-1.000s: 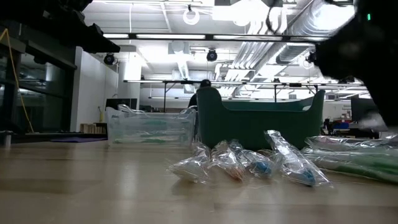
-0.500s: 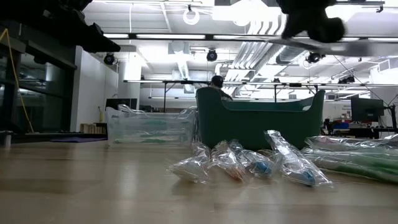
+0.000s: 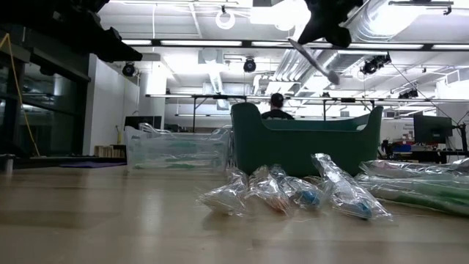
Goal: Pick & Place Toothbrushes
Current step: Put the purple toothbrush into the right transparent bin
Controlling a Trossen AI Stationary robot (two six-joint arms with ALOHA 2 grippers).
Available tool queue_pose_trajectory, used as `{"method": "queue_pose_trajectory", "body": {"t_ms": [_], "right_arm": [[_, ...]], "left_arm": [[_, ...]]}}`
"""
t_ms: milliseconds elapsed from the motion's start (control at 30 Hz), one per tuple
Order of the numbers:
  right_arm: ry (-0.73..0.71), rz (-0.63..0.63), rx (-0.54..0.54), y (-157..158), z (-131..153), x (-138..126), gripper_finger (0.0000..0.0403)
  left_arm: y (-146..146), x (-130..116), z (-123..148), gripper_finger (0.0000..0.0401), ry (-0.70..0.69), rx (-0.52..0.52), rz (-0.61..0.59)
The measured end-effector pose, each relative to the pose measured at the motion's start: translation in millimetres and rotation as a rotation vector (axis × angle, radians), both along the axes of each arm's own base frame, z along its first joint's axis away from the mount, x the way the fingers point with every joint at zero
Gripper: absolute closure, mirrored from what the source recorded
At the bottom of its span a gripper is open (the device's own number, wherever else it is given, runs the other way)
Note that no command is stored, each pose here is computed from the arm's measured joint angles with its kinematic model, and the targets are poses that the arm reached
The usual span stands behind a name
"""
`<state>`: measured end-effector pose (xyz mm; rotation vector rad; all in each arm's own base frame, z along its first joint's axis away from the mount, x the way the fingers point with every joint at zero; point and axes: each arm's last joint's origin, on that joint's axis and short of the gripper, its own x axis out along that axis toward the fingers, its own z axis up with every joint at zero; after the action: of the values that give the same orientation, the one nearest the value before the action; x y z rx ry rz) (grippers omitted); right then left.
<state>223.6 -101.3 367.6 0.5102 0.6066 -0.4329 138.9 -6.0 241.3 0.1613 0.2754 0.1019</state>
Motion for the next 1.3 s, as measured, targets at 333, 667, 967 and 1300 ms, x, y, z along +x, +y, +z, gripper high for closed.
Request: {"method": "queue_pose_trajectory", "body": {"t_ms": [333,667,967,1300], "right_arm": [[0.039,0.004,-0.313,-72,12,6,0.0399],[0.308,0.085,-0.349,-128,-53,39,0.0399],[0.465,0.192,-0.357,-145,-98,58,0.0399],[0.504,0.217,-0.381,-150,-110,63,0.0399]], "left_arm": [[0,0,0,0.0235,0.000,0.000,0.000],[0,0,0,0.0235,0.000,0.002,-0.001],[0,0,0,0.0235,0.000,0.001,-0.001],[0,0,0,0.0235,0.002,0.001,-0.001]]}}
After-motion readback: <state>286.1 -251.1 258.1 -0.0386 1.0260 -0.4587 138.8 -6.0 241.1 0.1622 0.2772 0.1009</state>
